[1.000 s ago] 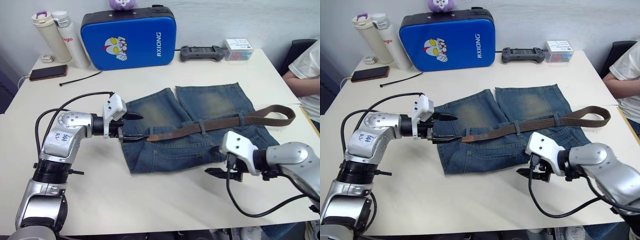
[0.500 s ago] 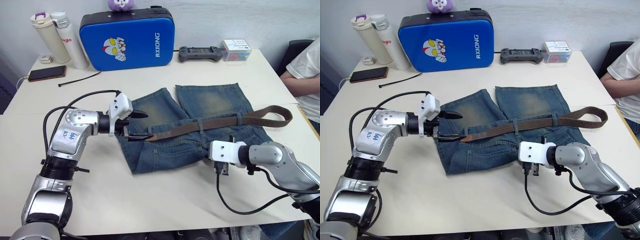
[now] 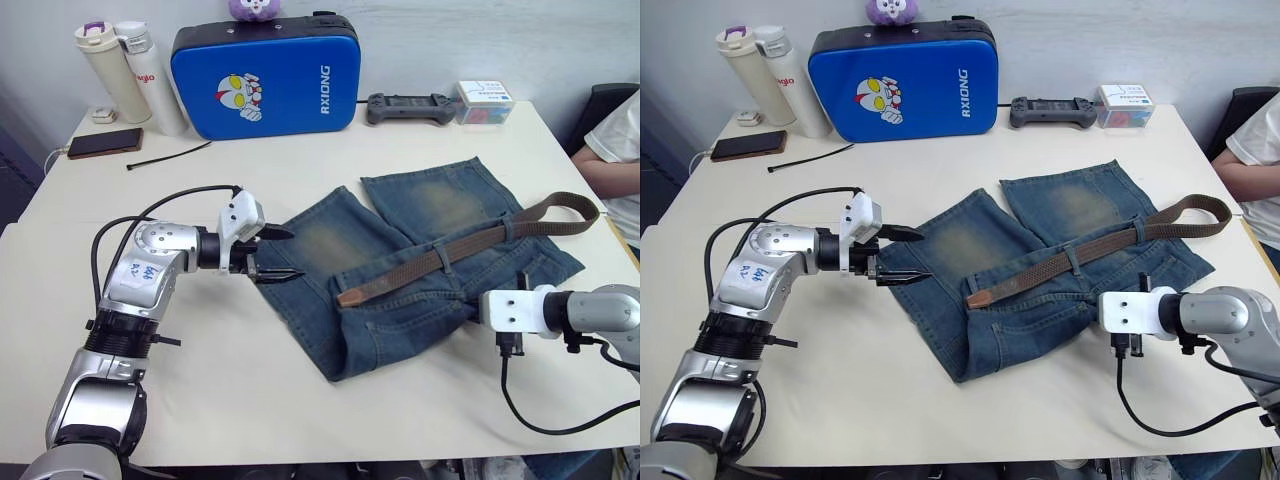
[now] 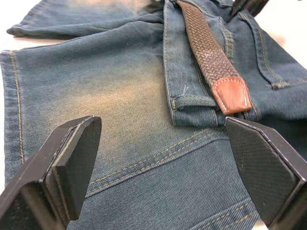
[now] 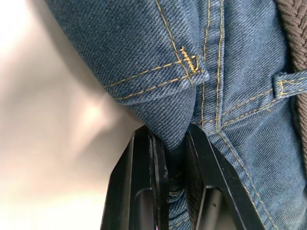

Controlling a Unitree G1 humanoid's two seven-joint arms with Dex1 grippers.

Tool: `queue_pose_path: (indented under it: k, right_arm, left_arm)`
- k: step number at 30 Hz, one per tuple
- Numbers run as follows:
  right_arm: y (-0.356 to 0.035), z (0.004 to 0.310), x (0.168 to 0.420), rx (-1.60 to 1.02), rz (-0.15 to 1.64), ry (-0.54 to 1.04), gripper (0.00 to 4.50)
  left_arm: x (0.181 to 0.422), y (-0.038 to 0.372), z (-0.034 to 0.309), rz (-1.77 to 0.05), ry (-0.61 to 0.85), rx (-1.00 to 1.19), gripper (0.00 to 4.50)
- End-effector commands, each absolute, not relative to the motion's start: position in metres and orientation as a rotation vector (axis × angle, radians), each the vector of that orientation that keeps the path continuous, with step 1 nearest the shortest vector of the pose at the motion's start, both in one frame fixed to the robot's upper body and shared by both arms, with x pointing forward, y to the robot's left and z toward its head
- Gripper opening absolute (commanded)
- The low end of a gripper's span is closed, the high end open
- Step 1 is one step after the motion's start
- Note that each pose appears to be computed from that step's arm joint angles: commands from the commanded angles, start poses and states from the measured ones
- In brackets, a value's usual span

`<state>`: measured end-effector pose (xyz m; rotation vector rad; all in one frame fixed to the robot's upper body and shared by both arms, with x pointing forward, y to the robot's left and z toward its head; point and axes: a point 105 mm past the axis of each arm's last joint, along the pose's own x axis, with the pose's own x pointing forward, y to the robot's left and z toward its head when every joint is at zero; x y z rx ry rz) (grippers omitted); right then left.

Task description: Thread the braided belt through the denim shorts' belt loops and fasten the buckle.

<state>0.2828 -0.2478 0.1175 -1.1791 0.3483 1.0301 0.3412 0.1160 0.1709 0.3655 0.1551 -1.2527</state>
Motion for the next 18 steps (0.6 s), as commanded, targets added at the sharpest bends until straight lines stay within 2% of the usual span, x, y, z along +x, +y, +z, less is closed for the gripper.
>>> queue_pose_path:
  k: [1, 2, 4, 7, 9, 14, 18]
  right_arm:
    - [-0.264, 0.126, 0.286, -1.170, 0.986, 0.367, 0.14]
    - [-0.266, 0.127, 0.286, -1.166, 0.989, 0.375, 1.16]
    - [-0.270, 0.137, 0.284, -1.154, 0.979, 0.379, 2.03]
    - [-0.253, 0.175, 0.287, -0.932, 0.931, 0.308, 3.45]
    - [-0.246, 0.191, 0.280, -0.832, 0.935, 0.338, 4.46]
    - [-0.221, 0.217, 0.274, -0.459, 0.878, 0.320, 4.49]
    - [-0.204, 0.211, 0.275, -0.115, 0.722, 0.379, 4.49]
  left_arm:
    - [0.342, 0.113, 0.182, -1.263, 0.114, 0.388, 4.50]
    - [0.342, 0.112, 0.181, -1.265, 0.114, 0.387, 4.50]
    - [0.340, 0.112, 0.179, -1.277, 0.122, 0.386, 4.50]
    - [0.338, 0.113, 0.178, -1.283, 0.133, 0.389, 4.50]
    - [0.337, 0.114, 0.177, -1.287, 0.138, 0.388, 4.50]
    - [0.336, 0.114, 0.175, -1.301, 0.152, 0.391, 4.50]
    - [0.335, 0.113, 0.175, -1.305, 0.153, 0.392, 4.50]
